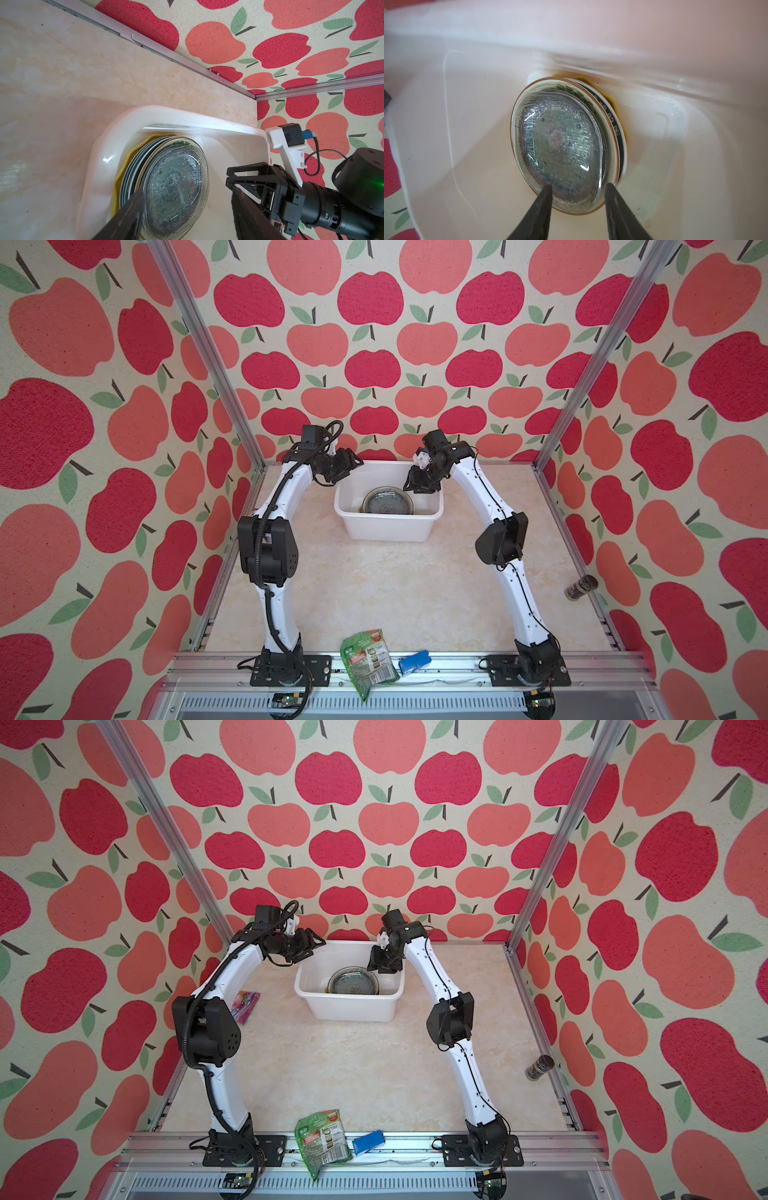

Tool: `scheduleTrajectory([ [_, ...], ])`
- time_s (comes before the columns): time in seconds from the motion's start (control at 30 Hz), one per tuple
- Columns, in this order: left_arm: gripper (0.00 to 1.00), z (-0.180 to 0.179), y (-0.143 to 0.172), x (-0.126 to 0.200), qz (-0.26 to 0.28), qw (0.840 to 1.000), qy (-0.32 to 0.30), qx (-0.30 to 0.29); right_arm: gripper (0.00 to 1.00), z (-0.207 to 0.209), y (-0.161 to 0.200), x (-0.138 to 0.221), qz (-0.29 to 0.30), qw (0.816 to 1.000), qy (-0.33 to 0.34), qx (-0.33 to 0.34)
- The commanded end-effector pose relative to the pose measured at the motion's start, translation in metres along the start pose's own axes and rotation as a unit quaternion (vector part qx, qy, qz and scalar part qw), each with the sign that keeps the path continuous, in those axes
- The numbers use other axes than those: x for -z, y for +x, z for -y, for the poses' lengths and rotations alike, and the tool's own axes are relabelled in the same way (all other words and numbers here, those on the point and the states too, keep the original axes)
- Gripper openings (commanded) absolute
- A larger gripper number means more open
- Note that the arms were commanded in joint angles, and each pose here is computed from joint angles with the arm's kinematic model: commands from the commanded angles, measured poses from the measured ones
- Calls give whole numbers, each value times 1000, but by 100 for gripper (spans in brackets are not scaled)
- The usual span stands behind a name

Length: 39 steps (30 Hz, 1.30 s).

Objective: Place the plates into the plastic bin on the countertop
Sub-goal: Place the plate in the plastic bin, then reset both arms

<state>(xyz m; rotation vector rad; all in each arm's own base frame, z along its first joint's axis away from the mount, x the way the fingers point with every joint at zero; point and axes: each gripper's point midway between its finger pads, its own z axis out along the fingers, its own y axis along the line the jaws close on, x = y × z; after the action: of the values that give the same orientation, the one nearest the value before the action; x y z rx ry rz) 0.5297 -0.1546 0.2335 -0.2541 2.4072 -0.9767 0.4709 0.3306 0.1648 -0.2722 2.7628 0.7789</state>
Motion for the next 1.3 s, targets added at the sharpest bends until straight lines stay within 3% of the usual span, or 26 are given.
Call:
scheduleTrajectory([
  [0.0, 76, 17, -23, 21, 33, 999, -16, -38, 44, -20, -56, 87, 137, 990, -33, 19],
  [0.2, 99, 38, -60, 70, 111, 988, -56, -91, 44, -22, -105, 198, 285, 955, -62, 49],
  [0.27, 99, 38, -63, 83, 129, 984, -76, -99, 45, -21, -107, 226, 312, 946, -55, 68],
  [0.37, 99, 31, -57, 95, 151, 975, -114, -120, 50, -6, -104, 244, 325, 943, -28, 70],
  [0.47, 99, 29, -48, 105, 193, 959, -130, -162, 63, 11, -90, 248, 329, 941, 23, 78],
  [0.5, 99, 29, -45, 109, 219, 949, -136, -180, 70, 13, -86, 249, 334, 939, 29, 82],
  [0.57, 99, 40, -36, 118, 291, 916, -120, -248, 95, 22, -70, 245, 342, 935, 40, 87],
  [0.67, 99, 58, -9, 133, 410, 838, -77, -352, 99, 43, -45, 233, 352, 929, 65, 95],
  [0.7, 99, 55, -3, 139, 439, 824, -71, -351, 99, 51, -37, 229, 353, 928, 76, 92],
  [0.77, 99, 35, 4, 147, 451, 835, -73, -307, 99, 66, -18, 217, 354, 927, 88, 86],
  [0.83, 99, 22, 16, 142, 414, 851, -88, -311, 99, 79, 0, 208, 352, 927, 102, 80],
  [1.07, 99, -28, 72, 143, 375, 860, -147, -313, 99, 125, 65, 188, 311, 933, 175, 45],
  [1.17, 99, -64, 89, 158, 374, 853, -212, -296, 99, 148, 89, 176, 298, 931, 210, 31],
  [1.27, 99, -115, 95, 163, 380, 827, -300, -284, 99, 164, 101, 169, 316, 919, 232, 36],
])
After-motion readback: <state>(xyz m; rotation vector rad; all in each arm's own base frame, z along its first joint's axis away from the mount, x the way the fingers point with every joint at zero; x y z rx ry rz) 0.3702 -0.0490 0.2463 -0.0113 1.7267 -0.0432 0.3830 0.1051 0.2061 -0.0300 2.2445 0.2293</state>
